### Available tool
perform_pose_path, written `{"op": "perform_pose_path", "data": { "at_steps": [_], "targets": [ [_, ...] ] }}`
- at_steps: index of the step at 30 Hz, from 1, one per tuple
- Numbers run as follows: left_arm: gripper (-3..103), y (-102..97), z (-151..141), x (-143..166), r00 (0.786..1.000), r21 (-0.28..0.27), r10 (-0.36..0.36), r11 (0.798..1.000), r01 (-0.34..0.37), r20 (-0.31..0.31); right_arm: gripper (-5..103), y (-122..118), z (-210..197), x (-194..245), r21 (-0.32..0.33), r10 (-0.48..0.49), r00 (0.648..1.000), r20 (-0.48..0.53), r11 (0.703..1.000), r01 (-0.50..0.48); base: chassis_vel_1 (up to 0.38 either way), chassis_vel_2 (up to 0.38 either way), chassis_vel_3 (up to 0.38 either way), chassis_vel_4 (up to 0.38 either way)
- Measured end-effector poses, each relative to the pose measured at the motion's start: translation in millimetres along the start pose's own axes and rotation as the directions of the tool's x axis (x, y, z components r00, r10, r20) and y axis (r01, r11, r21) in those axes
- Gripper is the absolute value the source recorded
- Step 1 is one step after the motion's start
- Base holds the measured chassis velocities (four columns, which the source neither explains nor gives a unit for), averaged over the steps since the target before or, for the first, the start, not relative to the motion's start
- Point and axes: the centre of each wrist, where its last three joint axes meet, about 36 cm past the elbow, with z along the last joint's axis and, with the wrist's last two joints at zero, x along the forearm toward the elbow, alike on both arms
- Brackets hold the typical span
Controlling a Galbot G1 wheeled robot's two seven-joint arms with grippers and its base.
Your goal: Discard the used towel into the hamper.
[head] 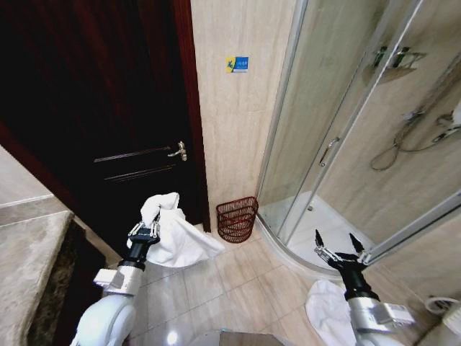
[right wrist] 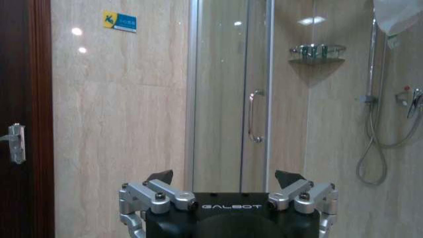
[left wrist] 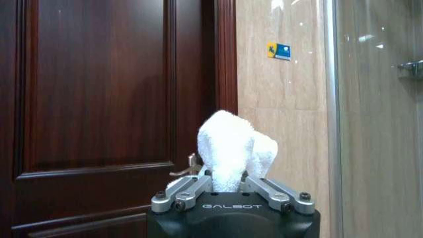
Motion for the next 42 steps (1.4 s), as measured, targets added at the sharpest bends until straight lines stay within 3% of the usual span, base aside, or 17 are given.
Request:
{"op": "perform_pose_path", "data": {
  "at_steps": [42],
  "targets": [
    [11, 2.5, 7.6, -2.8, 1.000, -0.004, -0.003, 1.000, 0.003, -0.011, 100, -3.8, 9.5, -6.0, 0.006, 0.037, 0.999, -0.018, 0.999, -0.037, -0.057, 0.063, 0.061, -0.060]
  ]
}}
